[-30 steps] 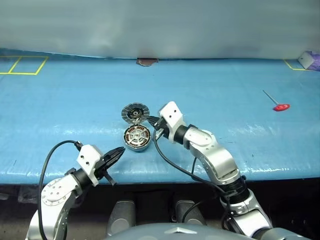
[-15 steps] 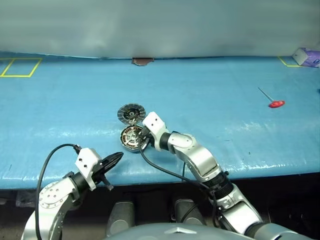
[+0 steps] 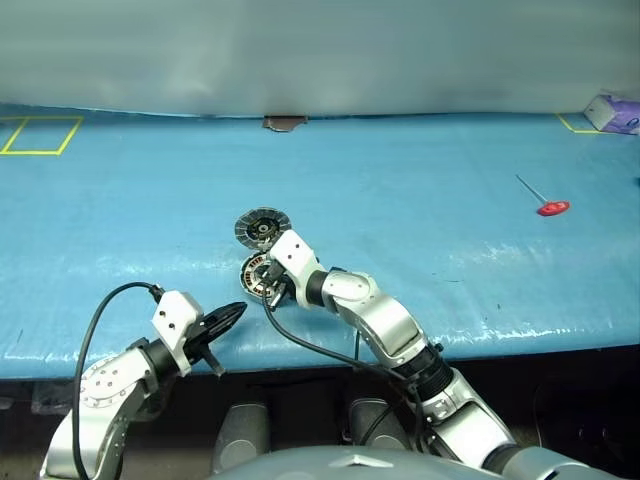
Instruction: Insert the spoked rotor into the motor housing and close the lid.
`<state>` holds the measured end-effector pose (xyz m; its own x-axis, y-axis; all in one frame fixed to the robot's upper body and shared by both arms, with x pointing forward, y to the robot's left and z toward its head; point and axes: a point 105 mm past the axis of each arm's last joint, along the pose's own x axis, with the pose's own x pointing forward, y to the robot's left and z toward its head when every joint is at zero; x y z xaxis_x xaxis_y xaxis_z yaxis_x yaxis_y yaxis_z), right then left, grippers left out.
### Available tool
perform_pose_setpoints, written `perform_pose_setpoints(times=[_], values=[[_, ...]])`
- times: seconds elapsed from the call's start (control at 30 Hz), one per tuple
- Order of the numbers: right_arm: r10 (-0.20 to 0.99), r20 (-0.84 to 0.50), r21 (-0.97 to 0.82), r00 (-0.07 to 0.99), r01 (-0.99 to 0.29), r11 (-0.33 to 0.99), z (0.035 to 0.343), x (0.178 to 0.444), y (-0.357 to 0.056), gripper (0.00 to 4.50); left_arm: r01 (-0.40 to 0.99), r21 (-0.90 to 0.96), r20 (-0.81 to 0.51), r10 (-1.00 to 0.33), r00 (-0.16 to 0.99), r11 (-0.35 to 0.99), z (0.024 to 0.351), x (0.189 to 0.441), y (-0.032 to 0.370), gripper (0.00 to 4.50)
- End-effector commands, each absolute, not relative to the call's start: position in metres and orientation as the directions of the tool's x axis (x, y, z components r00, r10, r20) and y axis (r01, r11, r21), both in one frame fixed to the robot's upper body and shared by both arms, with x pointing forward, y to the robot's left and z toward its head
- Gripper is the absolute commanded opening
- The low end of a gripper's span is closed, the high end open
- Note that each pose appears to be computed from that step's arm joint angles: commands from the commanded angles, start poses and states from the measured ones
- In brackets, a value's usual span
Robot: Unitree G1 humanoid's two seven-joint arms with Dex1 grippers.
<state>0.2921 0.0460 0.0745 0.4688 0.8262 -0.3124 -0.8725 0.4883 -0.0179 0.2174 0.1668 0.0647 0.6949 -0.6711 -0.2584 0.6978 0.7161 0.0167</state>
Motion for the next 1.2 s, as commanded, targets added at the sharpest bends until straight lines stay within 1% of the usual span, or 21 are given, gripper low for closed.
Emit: perform_pose_setpoints(times=[0.03,0.1,0.13,0.17,0.23,0.33,0.43,0.5,0.57,0.67,0.77,0.9,1.0,1.2], values=[[0.833,-0.244,-0.013,0.497,-0.860,0.509,0.092,0.291,0.040,0.00,0.711,0.018,-0.268,-0.682,0.681,0.703,0.074,0.225,0.175,0.02],[0.839,-0.190,-0.008,0.510,-0.855,0.518,0.106,0.287,0.034,0.00,0.711,0.031,-0.270,-0.679,0.683,0.703,0.084,0.236,0.184,0.02],[0.845,-0.168,-0.010,0.507,-0.858,0.513,0.112,0.278,0.027,0.00,0.709,0.038,-0.255,-0.679,0.688,0.704,0.096,0.249,0.191,0.02],[0.850,-0.158,-0.009,0.503,-0.861,0.508,0.115,0.270,0.022,0.00,0.708,0.045,-0.238,-0.681,0.692,0.704,0.107,0.260,0.197,0.02],[0.852,-0.157,-0.012,0.499,-0.864,0.504,0.116,0.259,0.015,0.00,0.706,0.037,-0.220,-0.684,0.696,0.707,0.122,0.275,0.205,0.02],[0.832,-0.221,-0.005,0.509,-0.854,0.521,0.098,0.242,-0.003,0.00,0.736,0.004,-0.200,-0.720,0.664,0.677,0.149,0.304,0.215,0.02],[0.801,-0.269,0.008,0.535,-0.830,0.558,0.083,0.234,-0.016,0.00,0.760,-0.019,-0.214,-0.745,0.632,0.650,0.162,0.324,0.219,0.02],[0.772,-0.285,0.007,0.569,-0.804,0.595,0.071,0.229,-0.029,0.00,0.782,-0.032,-0.236,-0.764,0.600,0.623,0.170,0.345,0.214,0.02],[0.751,-0.285,-0.008,0.595,-0.785,0.619,0.064,0.227,-0.037,0.00,0.805,-0.046,-0.255,-0.786,0.563,0.591,0.173,0.359,0.206,0.02],[0.735,-0.277,-0.044,0.619,-0.772,0.634,0.053,0.225,-0.044,0.00,0.848,-0.066,-0.301,-0.821,0.485,0.526,0.173,0.374,0.189,0.02],[0.718,-0.217,-0.028,0.662,-0.739,0.673,0.051,0.226,-0.046,0.00,0.879,-0.079,-0.355,-0.837,0.416,0.470,0.169,0.385,0.175,0.02],[0.698,-0.166,-0.011,0.696,-0.709,0.705,0.051,0.227,-0.045,0.00,0.905,-0.099,-0.409,-0.846,0.342,0.414,0.162,0.390,0.161,0.02],[0.676,-0.158,-0.019,0.719,-0.687,0.726,0.050,0.228,-0.046,0.00,0.928,-0.118,-0.456,-0.849,0.266,0.353,0.156,0.387,0.155,0.02],[0.645,-0.156,-0.015,0.748,-0.655,0.756,0.048,0.233,-0.053,0.00,0.963,-0.139,-0.484,-0.865,0.136,0.229,0.161,0.373,0.153,0.02]])
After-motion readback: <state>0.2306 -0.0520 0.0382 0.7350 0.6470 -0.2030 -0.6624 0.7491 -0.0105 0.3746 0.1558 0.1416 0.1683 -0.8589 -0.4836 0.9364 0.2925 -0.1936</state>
